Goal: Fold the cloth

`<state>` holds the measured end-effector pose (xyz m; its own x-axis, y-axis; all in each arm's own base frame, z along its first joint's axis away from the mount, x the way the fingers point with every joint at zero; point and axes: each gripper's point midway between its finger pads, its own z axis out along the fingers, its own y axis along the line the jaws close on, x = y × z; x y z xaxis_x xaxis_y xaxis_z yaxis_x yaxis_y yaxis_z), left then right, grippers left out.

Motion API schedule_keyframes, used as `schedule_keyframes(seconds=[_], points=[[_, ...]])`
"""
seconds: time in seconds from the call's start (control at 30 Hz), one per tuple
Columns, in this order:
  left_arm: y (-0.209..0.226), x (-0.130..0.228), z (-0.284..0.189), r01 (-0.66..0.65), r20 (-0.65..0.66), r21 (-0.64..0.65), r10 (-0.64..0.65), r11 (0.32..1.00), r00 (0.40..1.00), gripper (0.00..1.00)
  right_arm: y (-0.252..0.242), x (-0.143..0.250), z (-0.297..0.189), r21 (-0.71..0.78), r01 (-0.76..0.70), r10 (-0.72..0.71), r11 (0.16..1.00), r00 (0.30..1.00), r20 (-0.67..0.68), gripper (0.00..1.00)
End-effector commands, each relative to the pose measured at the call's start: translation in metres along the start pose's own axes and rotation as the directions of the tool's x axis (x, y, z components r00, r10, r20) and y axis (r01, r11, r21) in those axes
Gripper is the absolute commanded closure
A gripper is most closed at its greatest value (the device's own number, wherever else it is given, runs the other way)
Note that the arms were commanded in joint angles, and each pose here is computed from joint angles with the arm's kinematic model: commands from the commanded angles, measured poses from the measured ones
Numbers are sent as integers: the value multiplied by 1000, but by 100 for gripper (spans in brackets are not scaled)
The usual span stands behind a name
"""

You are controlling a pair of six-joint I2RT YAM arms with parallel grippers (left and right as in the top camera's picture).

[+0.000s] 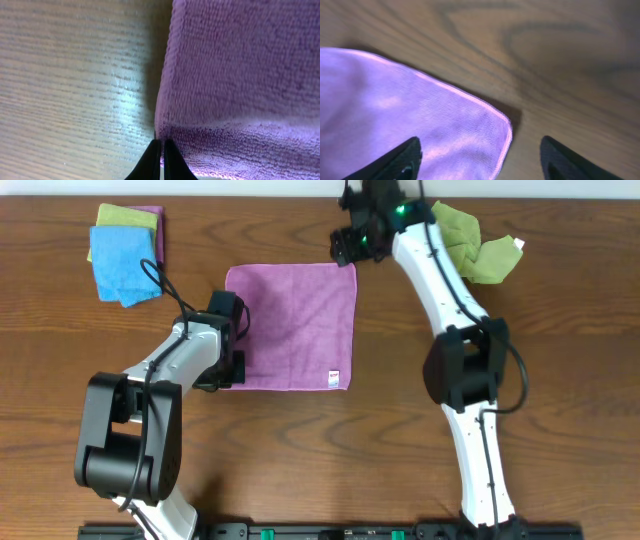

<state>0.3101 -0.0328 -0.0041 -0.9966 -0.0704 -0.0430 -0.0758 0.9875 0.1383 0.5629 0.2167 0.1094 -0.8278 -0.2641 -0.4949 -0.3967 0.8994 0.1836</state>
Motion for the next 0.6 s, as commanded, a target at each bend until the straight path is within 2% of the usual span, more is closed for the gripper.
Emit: schedule_keyframes(seconds=[0.0,0.13,0.23,0.43,0.57], points=[[1,-1,5,22,0,-7,-22,1000,1000,94,20,-39,-95,-9,78,-75,997,987,144,18],[-12,-4,1,28,2,66,-28,997,1000,94,27,-11,-139,-3,61,-61,998,996,58,28],[-18,-20,-15,32,51,107,-38,994,998,94,34,7,-169,1,52,-52,999,999,12,28],[-17,-62,-90,37,243,165,-76,986,967,94,50,32,-229,90,69,-67,994,998,-15,34],[-2,-59,-134,50,335,161,-102,986,937,94,65,56,-250,131,80,-71,988,995,-71,39]])
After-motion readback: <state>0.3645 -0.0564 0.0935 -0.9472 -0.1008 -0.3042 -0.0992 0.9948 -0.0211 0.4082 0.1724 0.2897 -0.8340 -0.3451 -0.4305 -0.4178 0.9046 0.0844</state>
